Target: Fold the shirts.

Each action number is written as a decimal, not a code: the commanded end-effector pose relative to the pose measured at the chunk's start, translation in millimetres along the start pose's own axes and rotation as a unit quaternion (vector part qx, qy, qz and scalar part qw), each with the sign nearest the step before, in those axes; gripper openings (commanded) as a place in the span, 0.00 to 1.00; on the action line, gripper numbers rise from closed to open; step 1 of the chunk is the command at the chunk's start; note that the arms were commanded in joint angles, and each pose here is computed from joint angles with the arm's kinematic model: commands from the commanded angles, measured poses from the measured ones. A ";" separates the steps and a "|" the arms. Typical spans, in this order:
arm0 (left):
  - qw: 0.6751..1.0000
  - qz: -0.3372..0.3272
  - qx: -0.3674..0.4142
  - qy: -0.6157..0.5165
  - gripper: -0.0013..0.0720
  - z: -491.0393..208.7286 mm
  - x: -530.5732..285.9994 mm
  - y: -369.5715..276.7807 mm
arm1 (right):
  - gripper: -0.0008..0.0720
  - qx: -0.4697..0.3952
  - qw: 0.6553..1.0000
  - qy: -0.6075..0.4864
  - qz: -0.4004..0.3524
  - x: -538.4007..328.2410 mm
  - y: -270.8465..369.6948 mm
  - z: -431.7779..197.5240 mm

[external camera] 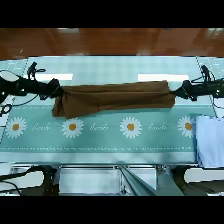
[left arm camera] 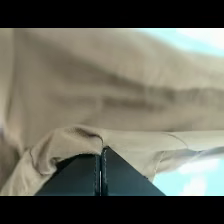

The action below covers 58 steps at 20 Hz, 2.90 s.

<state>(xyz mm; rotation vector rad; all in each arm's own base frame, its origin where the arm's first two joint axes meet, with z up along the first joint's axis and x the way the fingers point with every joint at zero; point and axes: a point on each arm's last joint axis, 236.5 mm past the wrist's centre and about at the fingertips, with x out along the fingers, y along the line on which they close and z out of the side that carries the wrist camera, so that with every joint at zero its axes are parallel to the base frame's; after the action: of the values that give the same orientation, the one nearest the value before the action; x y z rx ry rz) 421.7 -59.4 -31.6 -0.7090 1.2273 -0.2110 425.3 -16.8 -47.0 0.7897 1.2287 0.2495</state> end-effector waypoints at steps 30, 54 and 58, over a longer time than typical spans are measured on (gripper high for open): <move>0.976 0.089 0.032 -0.195 0.71 12.3 -125.0 2.5 | 0.58 0.082 0.990 -0.111 0.000 -93.4 -73.2 52.1; 0.991 0.044 0.072 -0.108 0.71 -78.5 -49.7 -27.3 | 0.05 0.034 0.995 0.026 0.088 81.0 35.5 31.7; 0.991 0.032 0.073 -0.108 0.24 -78.9 -49.3 -33.0 | 0.05 -0.040 0.998 0.025 0.030 29.5 38.2 24.4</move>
<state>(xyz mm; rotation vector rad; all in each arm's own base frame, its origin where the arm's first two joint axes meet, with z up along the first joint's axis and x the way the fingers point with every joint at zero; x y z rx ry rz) 339.1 -85.9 12.1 -0.5412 1.0226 -0.1476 482.2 28.9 -62.2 0.8851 1.2165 0.3711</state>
